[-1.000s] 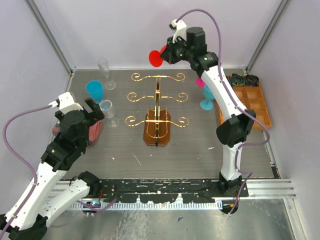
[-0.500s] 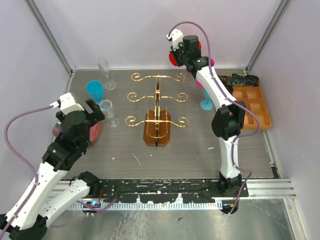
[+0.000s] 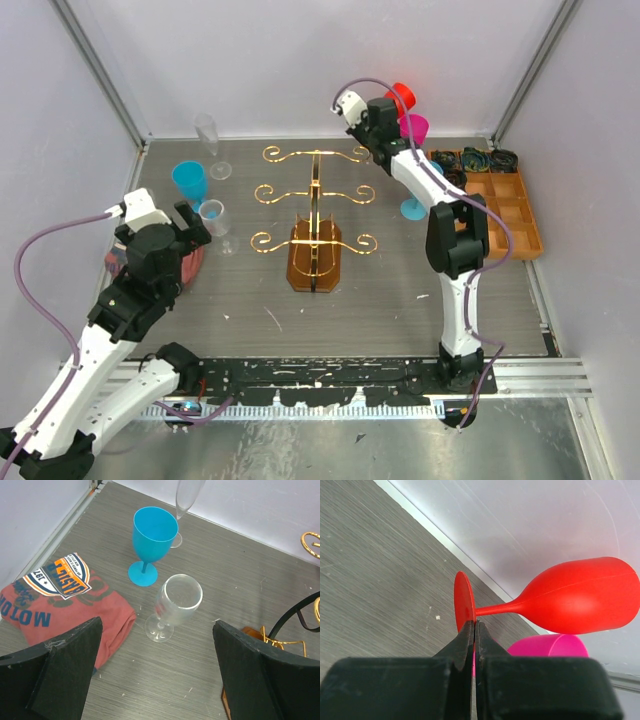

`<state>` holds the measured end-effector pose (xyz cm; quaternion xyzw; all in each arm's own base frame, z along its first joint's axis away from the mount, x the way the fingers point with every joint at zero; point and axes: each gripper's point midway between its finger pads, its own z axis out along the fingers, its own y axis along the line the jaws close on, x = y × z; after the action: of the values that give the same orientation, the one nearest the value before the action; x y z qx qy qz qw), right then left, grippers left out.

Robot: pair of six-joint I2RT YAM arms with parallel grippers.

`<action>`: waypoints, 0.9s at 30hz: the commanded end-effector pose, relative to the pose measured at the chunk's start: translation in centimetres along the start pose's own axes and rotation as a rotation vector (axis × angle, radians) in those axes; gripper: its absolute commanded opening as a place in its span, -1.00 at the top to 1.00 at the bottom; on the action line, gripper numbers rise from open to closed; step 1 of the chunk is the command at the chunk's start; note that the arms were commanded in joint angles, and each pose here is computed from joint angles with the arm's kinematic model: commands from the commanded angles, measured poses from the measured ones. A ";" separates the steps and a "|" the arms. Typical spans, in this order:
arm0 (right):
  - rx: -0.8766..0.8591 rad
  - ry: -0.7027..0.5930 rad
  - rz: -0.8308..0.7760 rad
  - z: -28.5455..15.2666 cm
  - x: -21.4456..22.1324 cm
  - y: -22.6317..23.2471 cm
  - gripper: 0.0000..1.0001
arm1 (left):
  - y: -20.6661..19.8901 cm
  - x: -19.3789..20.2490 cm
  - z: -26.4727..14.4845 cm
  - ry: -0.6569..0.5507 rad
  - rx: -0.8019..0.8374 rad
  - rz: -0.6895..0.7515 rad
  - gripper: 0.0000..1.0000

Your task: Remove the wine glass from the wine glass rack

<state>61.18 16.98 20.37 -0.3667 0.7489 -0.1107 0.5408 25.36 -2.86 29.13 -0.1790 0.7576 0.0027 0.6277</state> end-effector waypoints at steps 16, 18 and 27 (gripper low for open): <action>0.052 -0.216 -0.132 0.3 0.0 -2.2 0.98 | -0.9 1.1 1.1 0.015 0.008 0.027 -0.96; 0.053 -0.214 -0.140 0.6 0.6 -1.7 0.98 | -0.9 1.1 1.2 0.013 0.008 0.027 -0.96; 0.098 -0.159 -0.195 2.8 3.4 -0.5 0.99 | -1.9 1.0 1.5 -0.002 0.043 0.012 -0.96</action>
<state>62.00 14.68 14.68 -0.4231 0.6957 -0.1294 0.5660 26.66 -3.97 27.68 -0.1615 0.7689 0.0070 0.6186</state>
